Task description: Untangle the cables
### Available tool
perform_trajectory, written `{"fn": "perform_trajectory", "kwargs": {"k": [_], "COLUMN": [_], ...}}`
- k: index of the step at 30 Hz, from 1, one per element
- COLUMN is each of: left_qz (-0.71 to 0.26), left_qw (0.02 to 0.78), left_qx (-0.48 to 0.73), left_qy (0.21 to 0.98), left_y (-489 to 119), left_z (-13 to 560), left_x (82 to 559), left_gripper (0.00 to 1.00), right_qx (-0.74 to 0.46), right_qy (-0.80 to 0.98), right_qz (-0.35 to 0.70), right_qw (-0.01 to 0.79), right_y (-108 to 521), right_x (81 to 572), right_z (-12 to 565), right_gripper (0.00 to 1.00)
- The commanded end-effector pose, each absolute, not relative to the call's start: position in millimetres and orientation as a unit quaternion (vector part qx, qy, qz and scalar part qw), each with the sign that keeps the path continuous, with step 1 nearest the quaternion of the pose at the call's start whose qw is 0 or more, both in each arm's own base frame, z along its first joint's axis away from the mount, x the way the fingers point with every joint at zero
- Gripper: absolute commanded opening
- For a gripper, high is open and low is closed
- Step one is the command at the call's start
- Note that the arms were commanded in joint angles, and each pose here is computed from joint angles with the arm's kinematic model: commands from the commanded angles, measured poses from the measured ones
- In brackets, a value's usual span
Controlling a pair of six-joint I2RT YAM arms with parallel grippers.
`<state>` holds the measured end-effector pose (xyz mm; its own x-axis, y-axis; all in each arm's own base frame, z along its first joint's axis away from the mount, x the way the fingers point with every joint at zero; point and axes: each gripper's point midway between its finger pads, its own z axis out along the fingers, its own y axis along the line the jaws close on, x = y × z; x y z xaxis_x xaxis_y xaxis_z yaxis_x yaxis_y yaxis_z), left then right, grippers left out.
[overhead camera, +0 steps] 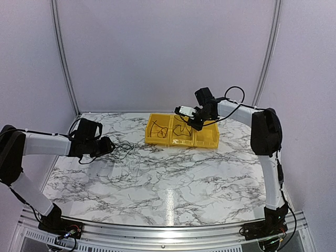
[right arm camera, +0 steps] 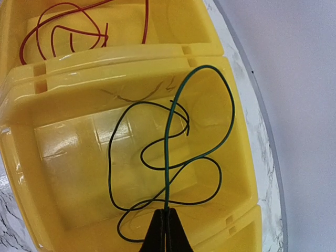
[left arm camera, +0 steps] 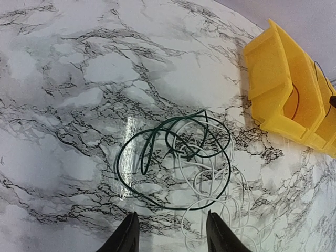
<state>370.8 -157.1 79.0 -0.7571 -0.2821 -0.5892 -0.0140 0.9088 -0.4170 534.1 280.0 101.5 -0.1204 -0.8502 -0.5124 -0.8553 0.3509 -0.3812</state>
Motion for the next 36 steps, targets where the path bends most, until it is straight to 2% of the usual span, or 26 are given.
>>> {"fn": "perform_trajectory", "kwargs": {"k": [1,13,17,18,21,24,26,31,36], "left_qz": [-0.208,-0.212,-0.208,-0.207,-0.204,-0.198,-0.19,-0.17,-0.152], "left_qw": [0.347,0.341,0.34,0.341,0.34,0.34,0.337,0.308,0.297], "left_qx": [-0.078,-0.071,-0.067,-0.066,-0.063,-0.063,-0.065,-0.084,-0.08], "left_qy": [0.911,0.913,0.914,0.915,0.916,0.917,0.92,0.932,0.939], "left_y": [-162.3,-167.1,-166.9,-167.0,-166.7,-164.9,-163.5,-162.3,-165.5], "left_z": [86.7,87.0,87.5,87.7,88.4,88.7,86.1,75.6,71.5], "left_x": [382.3,387.2,387.1,387.0,387.5,388.9,390.5,398.8,416.0], "left_gripper": [0.46,0.47,0.47,0.47,0.47,0.47,0.47,0.46,0.45], "right_qx": [-0.566,-0.565,-0.557,-0.553,-0.533,-0.528,-0.534,-0.539,-0.539], "right_qy": [0.746,0.755,0.759,0.759,0.759,0.754,0.749,0.74,0.738], "right_qz": [0.013,0.007,0.021,0.027,0.064,0.084,0.081,0.091,0.111], "right_qw": [0.35,0.332,0.338,0.344,0.367,0.381,0.384,0.392,0.392], "right_y": [295.3,313.0,318.3,320.0,321.4,316.7,311.3,298.3,294.8], "right_x": [534.3,545.9,548.2,546.9,537.2,521.7,511.6,493.0,476.1], "right_z": [106.1,67.2,82.6,93.3,139.5,181.9,198.4,229.0,230.6], "right_gripper": [0.0,0.0,0.01,0.04,0.26,0.44,0.5,0.52,0.52]}}
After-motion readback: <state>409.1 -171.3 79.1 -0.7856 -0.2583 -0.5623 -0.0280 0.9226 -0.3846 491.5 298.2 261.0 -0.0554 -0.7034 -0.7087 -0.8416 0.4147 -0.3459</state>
